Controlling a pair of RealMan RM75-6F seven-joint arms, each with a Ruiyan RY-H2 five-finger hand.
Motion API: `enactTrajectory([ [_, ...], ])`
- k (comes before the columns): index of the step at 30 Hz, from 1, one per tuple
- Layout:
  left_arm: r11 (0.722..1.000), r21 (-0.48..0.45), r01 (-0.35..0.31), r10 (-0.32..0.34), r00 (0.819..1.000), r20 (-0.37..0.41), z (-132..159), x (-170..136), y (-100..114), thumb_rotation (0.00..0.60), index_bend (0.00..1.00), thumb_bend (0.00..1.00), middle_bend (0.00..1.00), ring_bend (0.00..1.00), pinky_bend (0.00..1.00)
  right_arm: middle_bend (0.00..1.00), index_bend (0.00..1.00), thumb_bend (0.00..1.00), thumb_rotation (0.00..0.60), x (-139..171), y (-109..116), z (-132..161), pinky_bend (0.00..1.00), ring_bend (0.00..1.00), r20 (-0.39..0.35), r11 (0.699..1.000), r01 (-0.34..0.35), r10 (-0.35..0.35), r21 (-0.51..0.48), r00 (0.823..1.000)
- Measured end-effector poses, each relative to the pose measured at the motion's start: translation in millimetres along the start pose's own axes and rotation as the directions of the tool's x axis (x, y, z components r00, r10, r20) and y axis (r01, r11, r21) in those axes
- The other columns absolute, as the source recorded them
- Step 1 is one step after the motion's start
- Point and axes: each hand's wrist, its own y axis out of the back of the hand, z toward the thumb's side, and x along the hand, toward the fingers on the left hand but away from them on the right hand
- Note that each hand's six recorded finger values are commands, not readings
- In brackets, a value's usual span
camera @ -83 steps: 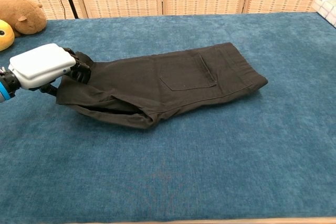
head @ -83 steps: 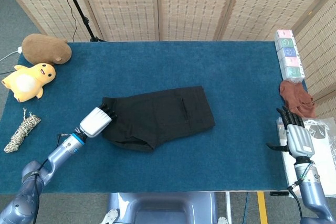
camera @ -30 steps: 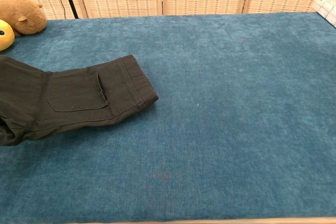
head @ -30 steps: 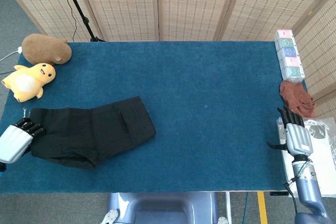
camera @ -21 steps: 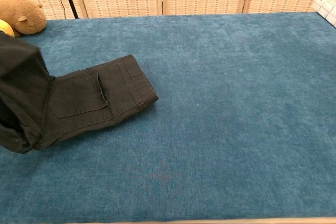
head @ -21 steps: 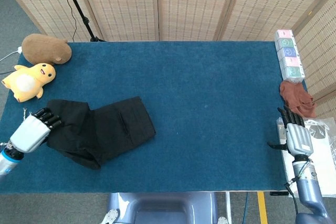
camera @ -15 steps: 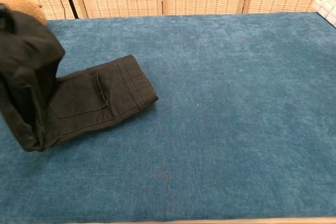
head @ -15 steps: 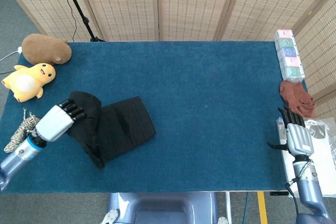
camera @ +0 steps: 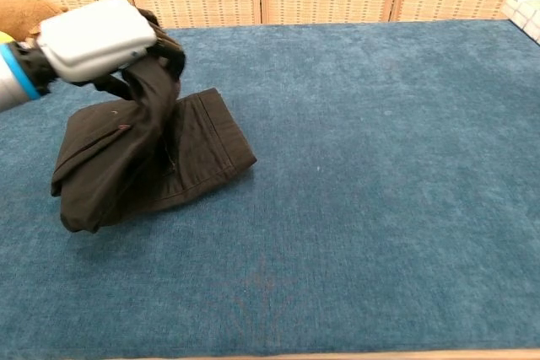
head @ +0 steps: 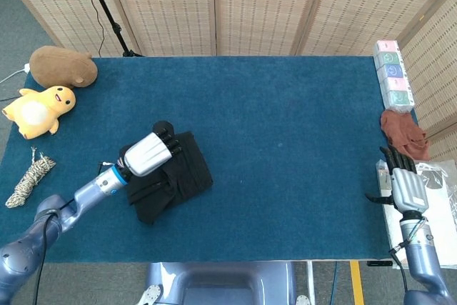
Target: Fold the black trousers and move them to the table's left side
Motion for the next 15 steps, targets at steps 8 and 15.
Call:
enactTrajectory([
  [8, 0.995, 0.099, 0.022, -0.029, 0.997, 0.07, 36.2, 45.2, -11.3, 0.6, 0.66, 0.54, 0.63, 0.54, 0.42, 0.0, 0.01, 0.0, 0.6, -0.5, 1.2, -1.9, 0.0, 0.0, 0.004, 1.0, -0.003, 0.003, -0.014, 1.0],
  [15, 0.99, 0.123, 0.067, -0.077, 0.994, 0.075, 52.6, 60.5, -24.7, 0.6, 0.31, 0.5, 0.3, 0.3, 0.36, 0.0, 0.01, 0.0, 0.6, 0.8, 3.5, -1.9, 0.0, 0.0, 0.0, 1.0, -0.002, 0.002, -0.025, 1.0],
])
